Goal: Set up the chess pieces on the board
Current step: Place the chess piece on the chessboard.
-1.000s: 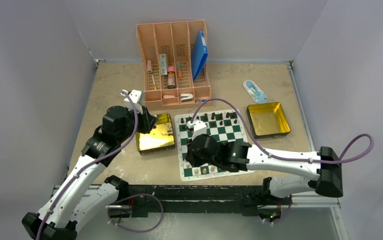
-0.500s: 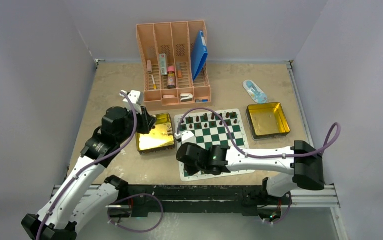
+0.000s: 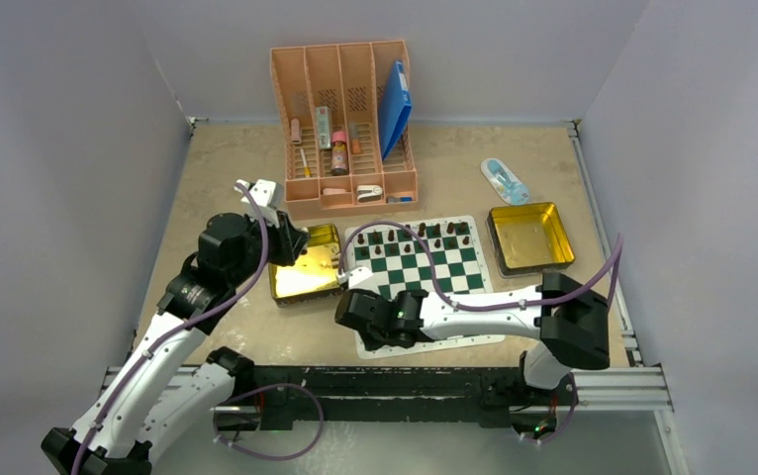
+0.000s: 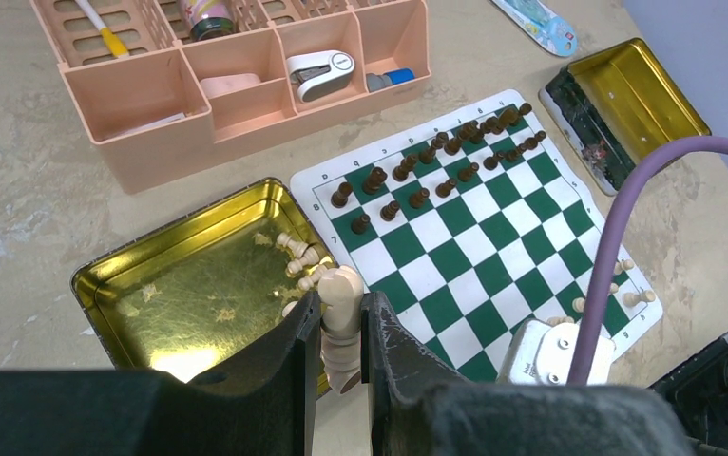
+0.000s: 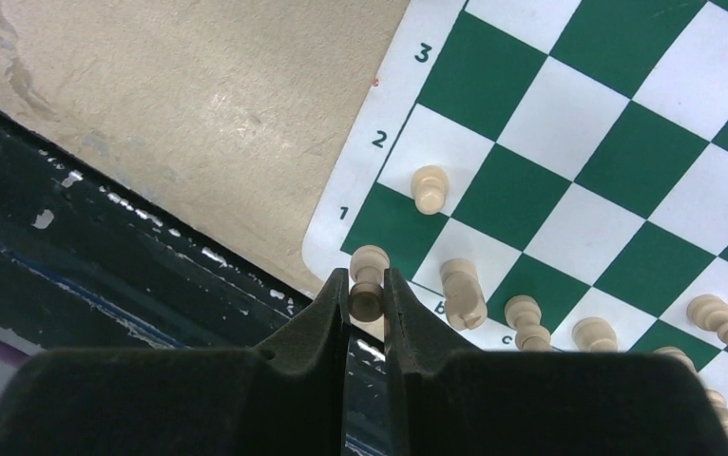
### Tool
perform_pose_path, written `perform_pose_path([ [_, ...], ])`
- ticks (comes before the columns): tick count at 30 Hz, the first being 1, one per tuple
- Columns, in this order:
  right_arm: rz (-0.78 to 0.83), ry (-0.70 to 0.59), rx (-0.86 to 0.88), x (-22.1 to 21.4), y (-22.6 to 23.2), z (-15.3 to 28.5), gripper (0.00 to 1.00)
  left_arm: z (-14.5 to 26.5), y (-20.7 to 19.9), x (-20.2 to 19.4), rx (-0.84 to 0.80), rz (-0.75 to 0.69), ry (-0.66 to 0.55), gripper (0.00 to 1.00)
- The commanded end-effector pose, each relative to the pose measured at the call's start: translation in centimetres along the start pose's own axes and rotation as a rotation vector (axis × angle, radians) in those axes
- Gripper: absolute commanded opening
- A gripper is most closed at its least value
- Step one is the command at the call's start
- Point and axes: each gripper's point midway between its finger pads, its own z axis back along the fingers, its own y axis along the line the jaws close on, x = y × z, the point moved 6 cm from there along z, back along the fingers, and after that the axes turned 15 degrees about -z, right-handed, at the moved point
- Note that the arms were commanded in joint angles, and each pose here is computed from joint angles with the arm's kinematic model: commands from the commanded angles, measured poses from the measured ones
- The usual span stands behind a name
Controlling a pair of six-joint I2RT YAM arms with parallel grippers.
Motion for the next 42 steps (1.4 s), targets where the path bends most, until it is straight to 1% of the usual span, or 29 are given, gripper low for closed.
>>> perform_pose_path([
  [1,-0.005,-0.023,-0.012,0.8,0.8,0.4,0.14,0.2,-0.1,0.6,-0.008,-0.004,-0.036,0.02],
  [14,0.020,0.002,-0.069,0.2,0.5,-1.0,0.16,0.2,-0.1,0.5,-0.011,-0.014,-0.031,0.03],
  [19,0.030,0.010,-0.117,-0.2,-0.1,-1.7,0.18,0.1,-0.1,0.5,-0.017,-0.015,-0.030,0.03],
  [23,0.023,0.009,-0.115,-0.3,-0.2,-1.7,0.21,0.1,-0.1,0.5,-0.017,-0.015,-0.028,0.03],
  [27,0.010,-0.008,-0.100,0.0,0.0,-1.3,0.18,0.1,-0.1,0.5,-0.017,-0.012,-0.029,0.03],
  [32,0.002,-0.018,-0.094,0.3,0.0,-1.0,0.17,0.1,-0.1,0.5,-0.018,-0.012,-0.026,0.03],
  [37,0.005,0.008,-0.095,-0.2,-0.2,-1.0,0.18,0.1,-0.1,0.5,-0.017,-0.013,-0.028,0.03],
  [42,0.001,-0.018,-0.092,0.4,0.1,-0.8,0.18,0.1,-0.1,0.5,-0.016,-0.012,-0.027,0.03],
])
